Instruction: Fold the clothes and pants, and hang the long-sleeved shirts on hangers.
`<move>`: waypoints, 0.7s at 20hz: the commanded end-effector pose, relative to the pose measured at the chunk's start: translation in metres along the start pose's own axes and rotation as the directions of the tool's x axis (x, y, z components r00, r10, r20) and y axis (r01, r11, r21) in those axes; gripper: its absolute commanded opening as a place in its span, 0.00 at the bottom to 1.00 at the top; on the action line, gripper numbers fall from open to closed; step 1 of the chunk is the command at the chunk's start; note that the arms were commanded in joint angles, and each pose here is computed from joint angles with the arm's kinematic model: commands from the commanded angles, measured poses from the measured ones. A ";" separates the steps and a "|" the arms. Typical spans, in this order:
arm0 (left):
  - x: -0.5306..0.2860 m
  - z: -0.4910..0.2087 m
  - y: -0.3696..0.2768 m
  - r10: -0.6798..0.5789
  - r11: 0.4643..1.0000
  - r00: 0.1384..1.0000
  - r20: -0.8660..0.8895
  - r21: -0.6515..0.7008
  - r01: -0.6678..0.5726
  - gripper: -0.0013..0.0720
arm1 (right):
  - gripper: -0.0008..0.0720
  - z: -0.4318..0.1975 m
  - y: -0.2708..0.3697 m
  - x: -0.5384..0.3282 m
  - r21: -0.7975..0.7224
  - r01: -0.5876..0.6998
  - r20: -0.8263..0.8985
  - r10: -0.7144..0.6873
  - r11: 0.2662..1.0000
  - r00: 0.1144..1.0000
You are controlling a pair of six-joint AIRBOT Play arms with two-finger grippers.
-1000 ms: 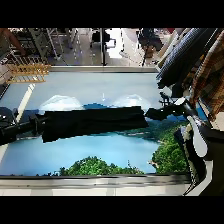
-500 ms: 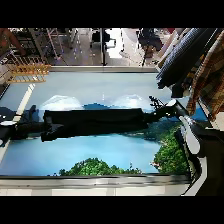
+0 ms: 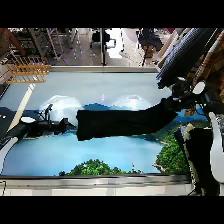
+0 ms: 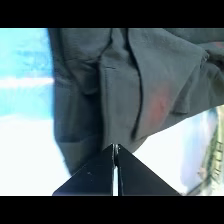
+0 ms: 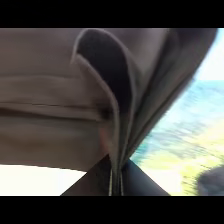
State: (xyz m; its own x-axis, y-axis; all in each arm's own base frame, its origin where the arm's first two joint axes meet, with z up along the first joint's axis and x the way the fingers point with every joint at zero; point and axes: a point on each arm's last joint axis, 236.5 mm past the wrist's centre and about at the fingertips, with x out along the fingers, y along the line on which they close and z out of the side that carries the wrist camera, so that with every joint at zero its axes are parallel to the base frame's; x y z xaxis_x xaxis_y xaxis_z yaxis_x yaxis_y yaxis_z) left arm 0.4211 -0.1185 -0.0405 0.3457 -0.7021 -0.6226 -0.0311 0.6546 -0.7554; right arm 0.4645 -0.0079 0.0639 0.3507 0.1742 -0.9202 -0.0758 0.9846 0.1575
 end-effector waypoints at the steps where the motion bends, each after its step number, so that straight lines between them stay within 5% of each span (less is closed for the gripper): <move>1: -0.026 0.013 0.009 0.040 0.999 0.998 0.053 0.013 -0.041 0.02 | 0.04 0.013 0.127 -0.009 -0.070 -0.178 0.067 0.183 0.982 0.981; 8: -0.117 0.016 0.003 -0.019 1.000 0.993 0.118 -0.010 0.020 0.02 | 0.04 -0.017 0.448 0.106 -0.250 -0.458 0.247 0.514 0.853 0.821; 9: -0.115 0.015 0.003 -0.018 1.000 0.994 0.111 -0.009 0.019 0.02 | 0.23 -0.029 0.466 0.124 -0.266 -0.467 0.212 0.524 0.843 0.825; 10: -0.109 0.012 0.001 -0.015 1.000 0.996 0.093 0.000 0.015 0.02 | 0.63 -0.038 0.473 0.136 -0.295 -0.459 0.161 0.518 0.838 0.840; 11: -0.101 0.008 -0.002 -0.021 1.000 0.997 0.070 0.013 0.020 0.02 | 0.82 -0.042 0.469 0.135 -0.338 -0.441 0.101 0.498 0.831 0.861; 14: -0.074 0.007 -0.012 -0.009 0.996 0.999 0.053 0.085 0.004 0.03 | 0.79 -0.005 0.392 0.096 -0.376 -0.311 0.071 0.362 0.873 0.929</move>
State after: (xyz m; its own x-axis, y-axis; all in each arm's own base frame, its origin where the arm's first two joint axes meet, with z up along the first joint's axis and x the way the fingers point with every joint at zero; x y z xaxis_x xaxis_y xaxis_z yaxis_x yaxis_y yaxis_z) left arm 0.3977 -0.0556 0.0217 0.4065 -0.6940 -0.5942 0.0069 0.6527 -0.7576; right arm 0.4591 0.4286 0.0259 0.3886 0.5972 -0.7016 -0.5049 0.7750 0.3801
